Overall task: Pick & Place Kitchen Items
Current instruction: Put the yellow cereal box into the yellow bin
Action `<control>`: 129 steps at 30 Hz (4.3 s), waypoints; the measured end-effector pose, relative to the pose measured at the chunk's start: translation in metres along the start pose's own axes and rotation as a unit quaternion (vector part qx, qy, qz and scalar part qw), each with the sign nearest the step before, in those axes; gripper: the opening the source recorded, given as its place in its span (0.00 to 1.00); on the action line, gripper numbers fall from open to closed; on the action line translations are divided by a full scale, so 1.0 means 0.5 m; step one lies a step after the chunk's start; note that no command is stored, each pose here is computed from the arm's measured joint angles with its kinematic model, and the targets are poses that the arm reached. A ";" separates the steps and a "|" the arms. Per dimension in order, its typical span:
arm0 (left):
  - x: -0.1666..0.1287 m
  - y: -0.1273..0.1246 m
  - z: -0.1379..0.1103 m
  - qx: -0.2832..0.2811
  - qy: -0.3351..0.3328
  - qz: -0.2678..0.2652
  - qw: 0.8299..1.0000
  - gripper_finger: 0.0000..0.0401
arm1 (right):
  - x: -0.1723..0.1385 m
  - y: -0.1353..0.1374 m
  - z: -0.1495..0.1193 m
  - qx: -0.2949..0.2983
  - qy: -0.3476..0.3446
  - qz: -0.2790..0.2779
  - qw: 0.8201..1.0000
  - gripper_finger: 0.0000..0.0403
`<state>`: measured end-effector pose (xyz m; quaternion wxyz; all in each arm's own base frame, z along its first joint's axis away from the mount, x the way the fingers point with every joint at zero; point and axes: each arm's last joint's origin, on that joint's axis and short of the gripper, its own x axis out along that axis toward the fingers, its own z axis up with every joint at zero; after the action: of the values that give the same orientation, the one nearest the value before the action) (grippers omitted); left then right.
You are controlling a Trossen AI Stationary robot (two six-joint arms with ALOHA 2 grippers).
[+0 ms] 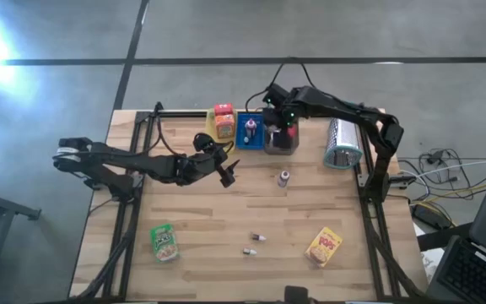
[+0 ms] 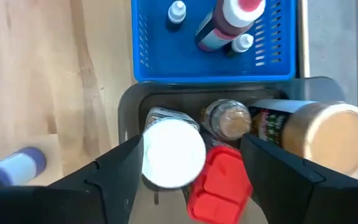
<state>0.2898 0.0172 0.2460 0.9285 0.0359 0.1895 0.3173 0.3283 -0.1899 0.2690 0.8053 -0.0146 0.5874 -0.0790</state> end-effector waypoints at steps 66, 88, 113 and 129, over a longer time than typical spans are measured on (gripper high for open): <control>0.000 0.000 0.000 -0.019 -0.001 0.000 1.000 0.82 | -0.516 0.311 -0.103 -0.074 -0.155 0.165 0.971 0.16; 0.000 0.000 0.000 -0.019 -0.001 0.000 1.000 0.82 | -0.346 0.468 -0.145 -0.130 -0.003 0.122 0.984 0.74; 0.000 0.000 0.000 -0.019 -0.001 0.000 1.000 0.82 | -0.235 0.483 -0.297 -0.230 0.101 0.158 0.955 0.96; 0.000 0.000 0.000 -0.019 -0.001 0.000 1.000 0.82 | -0.159 0.547 -0.301 -0.320 0.055 0.237 0.916 0.96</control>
<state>0.2899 0.0171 0.2462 0.9293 0.0182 0.1828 0.3205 0.1920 0.1020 0.2654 0.7195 -0.1277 0.6107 0.3052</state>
